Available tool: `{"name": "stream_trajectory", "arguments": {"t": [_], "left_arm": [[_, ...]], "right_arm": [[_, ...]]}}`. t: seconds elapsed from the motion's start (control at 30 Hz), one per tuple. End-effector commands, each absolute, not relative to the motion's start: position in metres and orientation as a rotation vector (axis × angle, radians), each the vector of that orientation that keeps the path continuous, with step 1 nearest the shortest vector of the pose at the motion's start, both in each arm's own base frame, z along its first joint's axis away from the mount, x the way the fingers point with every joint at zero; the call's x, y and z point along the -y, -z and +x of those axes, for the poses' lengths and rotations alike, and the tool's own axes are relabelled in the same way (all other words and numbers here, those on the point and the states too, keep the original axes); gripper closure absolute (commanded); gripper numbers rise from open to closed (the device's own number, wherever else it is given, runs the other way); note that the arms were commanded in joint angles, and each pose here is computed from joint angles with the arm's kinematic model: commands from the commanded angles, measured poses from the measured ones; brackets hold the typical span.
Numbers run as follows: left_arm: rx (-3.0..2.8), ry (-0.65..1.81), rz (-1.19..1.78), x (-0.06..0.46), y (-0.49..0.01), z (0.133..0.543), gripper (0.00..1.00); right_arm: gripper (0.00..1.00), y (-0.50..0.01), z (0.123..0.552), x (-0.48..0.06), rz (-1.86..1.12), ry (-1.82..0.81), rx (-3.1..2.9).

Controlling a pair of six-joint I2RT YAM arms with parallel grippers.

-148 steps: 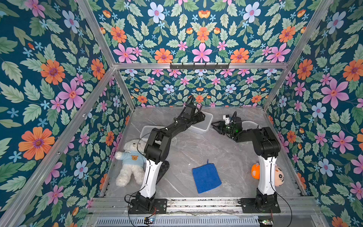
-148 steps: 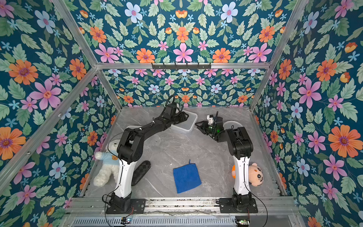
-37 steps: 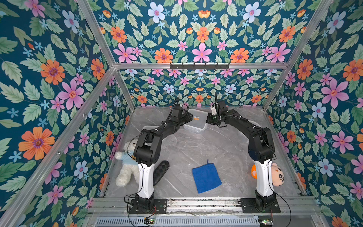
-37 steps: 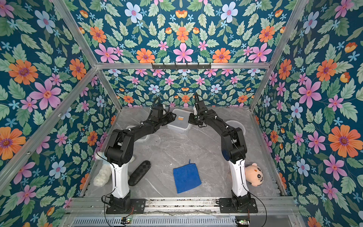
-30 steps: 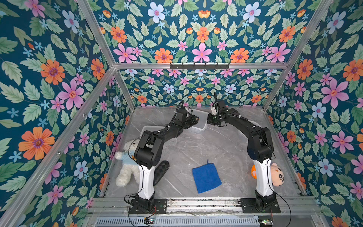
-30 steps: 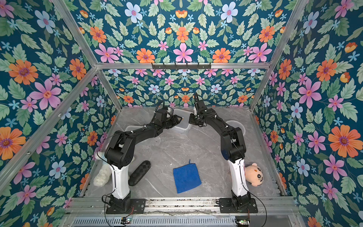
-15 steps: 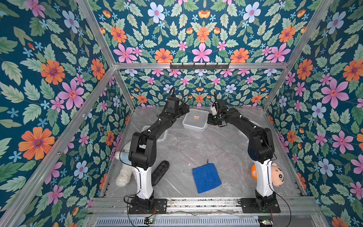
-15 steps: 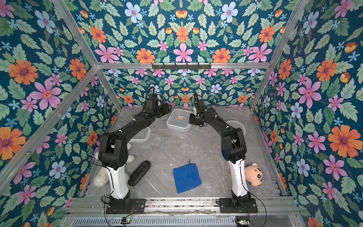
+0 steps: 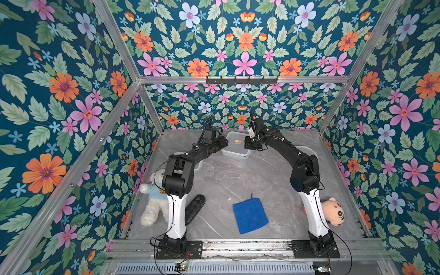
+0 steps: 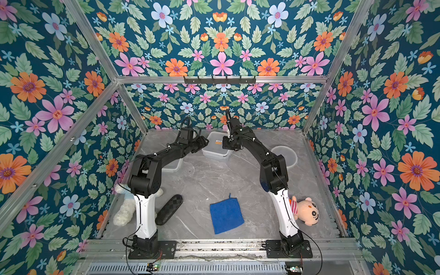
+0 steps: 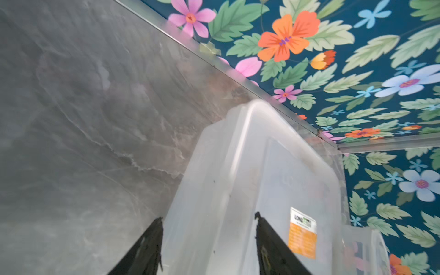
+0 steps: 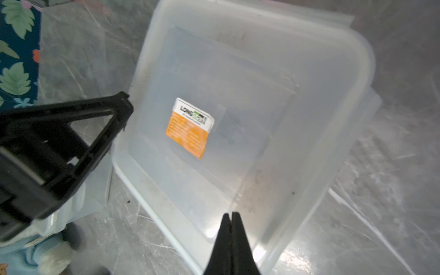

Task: Wipe the insides of the lunch boxes
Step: Adjust the lunch box at the center of the board.

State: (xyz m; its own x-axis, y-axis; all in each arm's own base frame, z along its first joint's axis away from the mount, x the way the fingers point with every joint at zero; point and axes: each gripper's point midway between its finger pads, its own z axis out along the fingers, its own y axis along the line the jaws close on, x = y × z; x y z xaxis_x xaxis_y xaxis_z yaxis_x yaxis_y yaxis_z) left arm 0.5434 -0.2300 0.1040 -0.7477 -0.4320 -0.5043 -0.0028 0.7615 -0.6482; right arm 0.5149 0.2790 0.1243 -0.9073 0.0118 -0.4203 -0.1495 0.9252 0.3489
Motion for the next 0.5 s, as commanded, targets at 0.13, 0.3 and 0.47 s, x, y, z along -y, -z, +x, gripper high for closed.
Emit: {"name": "stream_trajectory", "arguments": {"t": [0.13,0.3,0.47], "left_arm": [[-2.21,1.081,-0.295,0.279,-0.132,0.513,0.36],[-2.179,1.195,-0.266,0.306,-0.139,0.505,0.36],[-2.194,1.175,-0.266,0.297,-0.131,0.512,0.36]], "right_arm": [[1.0,-0.123,0.512,-0.256,-0.071,-0.343,-2.704],[1.0,-0.123,0.509,-0.251,-0.068,-0.306,-2.713],[1.0,-0.117,0.505,-0.243,-0.075,-0.264,-2.732]]}}
